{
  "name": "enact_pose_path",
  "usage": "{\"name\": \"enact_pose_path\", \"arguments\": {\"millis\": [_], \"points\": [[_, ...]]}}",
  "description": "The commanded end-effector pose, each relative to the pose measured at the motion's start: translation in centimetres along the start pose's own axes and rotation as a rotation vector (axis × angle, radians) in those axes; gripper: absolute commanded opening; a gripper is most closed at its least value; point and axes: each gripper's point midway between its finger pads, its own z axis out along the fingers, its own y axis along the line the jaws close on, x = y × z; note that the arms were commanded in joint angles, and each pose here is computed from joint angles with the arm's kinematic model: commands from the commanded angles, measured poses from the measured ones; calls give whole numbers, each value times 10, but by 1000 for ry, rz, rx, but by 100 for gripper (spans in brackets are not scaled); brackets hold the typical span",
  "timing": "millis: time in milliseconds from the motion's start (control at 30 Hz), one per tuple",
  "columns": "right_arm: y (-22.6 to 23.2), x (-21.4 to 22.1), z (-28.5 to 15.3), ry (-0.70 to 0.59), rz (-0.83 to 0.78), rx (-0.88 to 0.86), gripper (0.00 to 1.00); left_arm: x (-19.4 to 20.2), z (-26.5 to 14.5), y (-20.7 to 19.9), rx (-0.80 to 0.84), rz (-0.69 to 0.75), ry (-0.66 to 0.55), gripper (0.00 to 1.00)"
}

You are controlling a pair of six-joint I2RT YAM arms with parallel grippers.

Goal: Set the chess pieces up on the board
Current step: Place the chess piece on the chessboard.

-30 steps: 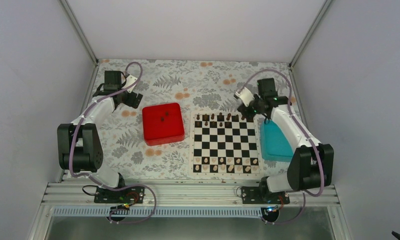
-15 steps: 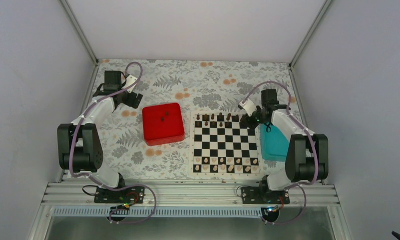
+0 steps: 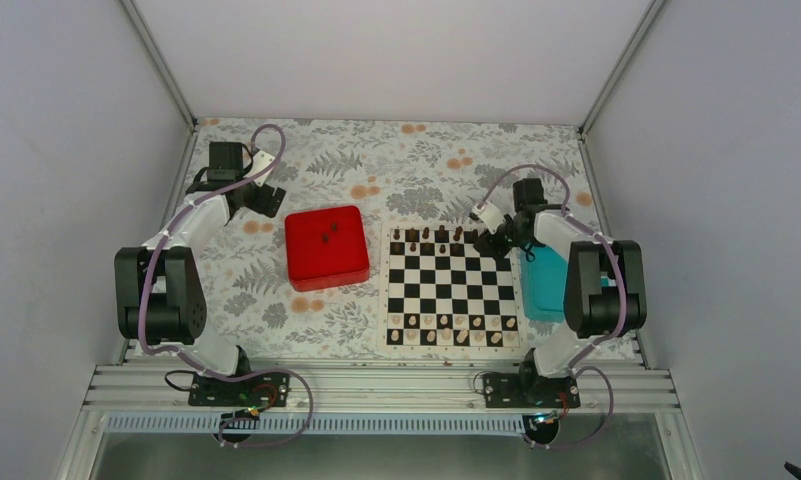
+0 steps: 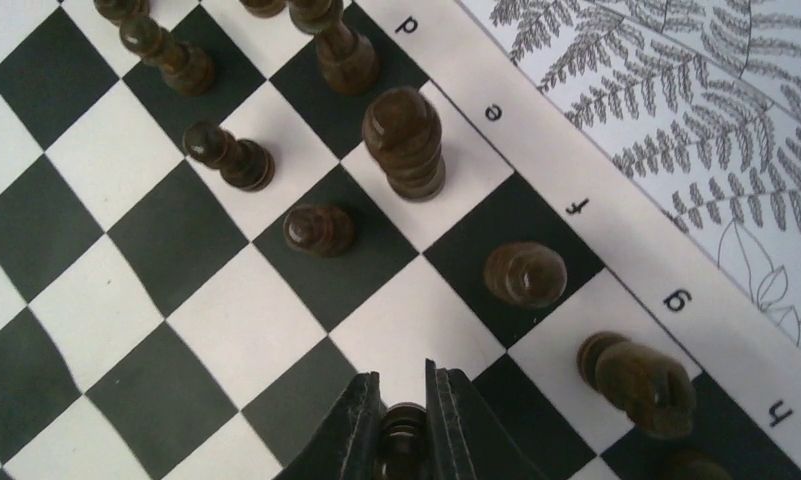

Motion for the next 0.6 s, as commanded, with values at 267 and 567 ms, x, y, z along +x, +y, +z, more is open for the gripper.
{"name": "enact_pose_path", "arguments": {"millis": [267, 567], "points": [[2, -19, 19, -9, -42, -32, 11, 1, -4, 3, -10, -3, -16, 100], [-2, -15, 26, 3, -43, -9, 11, 1, -4, 3, -6, -2, -17, 100]]}}
